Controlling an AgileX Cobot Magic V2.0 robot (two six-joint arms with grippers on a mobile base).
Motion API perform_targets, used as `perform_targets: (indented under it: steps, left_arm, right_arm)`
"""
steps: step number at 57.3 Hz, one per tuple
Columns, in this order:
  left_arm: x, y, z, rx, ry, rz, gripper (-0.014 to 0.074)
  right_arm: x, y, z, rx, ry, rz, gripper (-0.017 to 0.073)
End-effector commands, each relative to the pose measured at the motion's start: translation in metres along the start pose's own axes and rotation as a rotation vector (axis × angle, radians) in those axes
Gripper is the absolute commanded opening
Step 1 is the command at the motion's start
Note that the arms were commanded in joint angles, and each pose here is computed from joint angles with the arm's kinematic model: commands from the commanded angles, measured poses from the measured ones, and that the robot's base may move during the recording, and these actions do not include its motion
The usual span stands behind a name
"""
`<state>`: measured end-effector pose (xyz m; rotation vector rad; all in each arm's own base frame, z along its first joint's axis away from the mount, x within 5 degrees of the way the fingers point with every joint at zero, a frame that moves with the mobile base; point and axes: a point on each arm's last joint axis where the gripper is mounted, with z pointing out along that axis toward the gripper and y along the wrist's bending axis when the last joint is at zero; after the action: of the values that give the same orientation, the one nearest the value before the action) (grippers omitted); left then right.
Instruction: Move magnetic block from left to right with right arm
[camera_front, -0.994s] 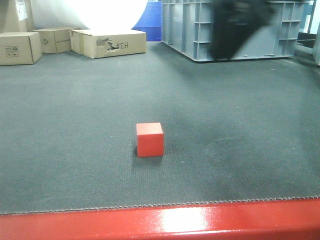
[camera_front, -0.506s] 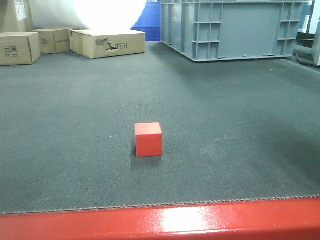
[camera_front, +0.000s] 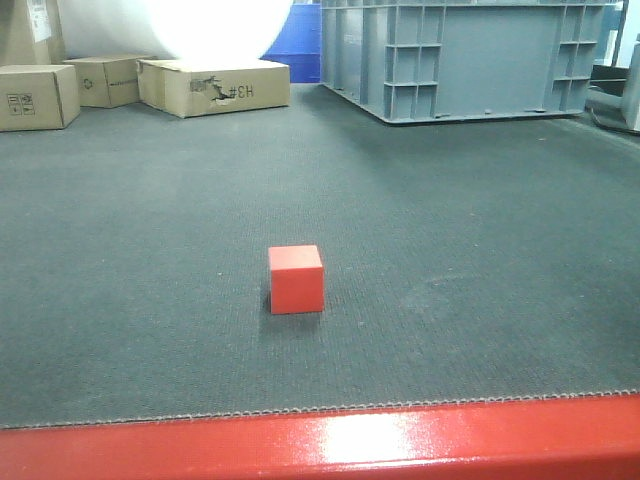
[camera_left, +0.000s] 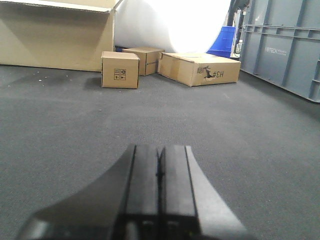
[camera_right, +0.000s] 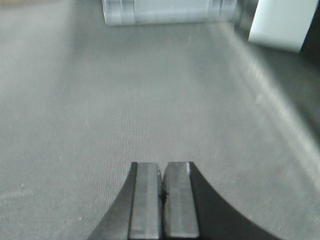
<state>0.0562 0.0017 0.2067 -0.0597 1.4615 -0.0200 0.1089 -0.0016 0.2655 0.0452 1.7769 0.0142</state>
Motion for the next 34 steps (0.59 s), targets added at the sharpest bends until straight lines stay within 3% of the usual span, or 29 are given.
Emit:
perform_targets:
  steps: [1,17,34]
  left_arm:
    - [-0.006,0.000,-0.001,0.003,-0.087,-0.006,-0.0126]
    - [-0.006,0.000,-0.001,0.003,-0.087,-0.006,-0.0126]
    - [-0.006,0.000,-0.001,0.003,-0.087,-0.006,-0.0126]
  right_arm:
    - [-0.011,0.000,-0.016,-0.001,-0.194,-0.030,0.0032]
    - [-0.004,0.000,-0.045,-0.003,-0.328,-0.030,0.0032]
    - [-0.004,0.000,-0.045,-0.003,-0.328,-0.030,0.0032]
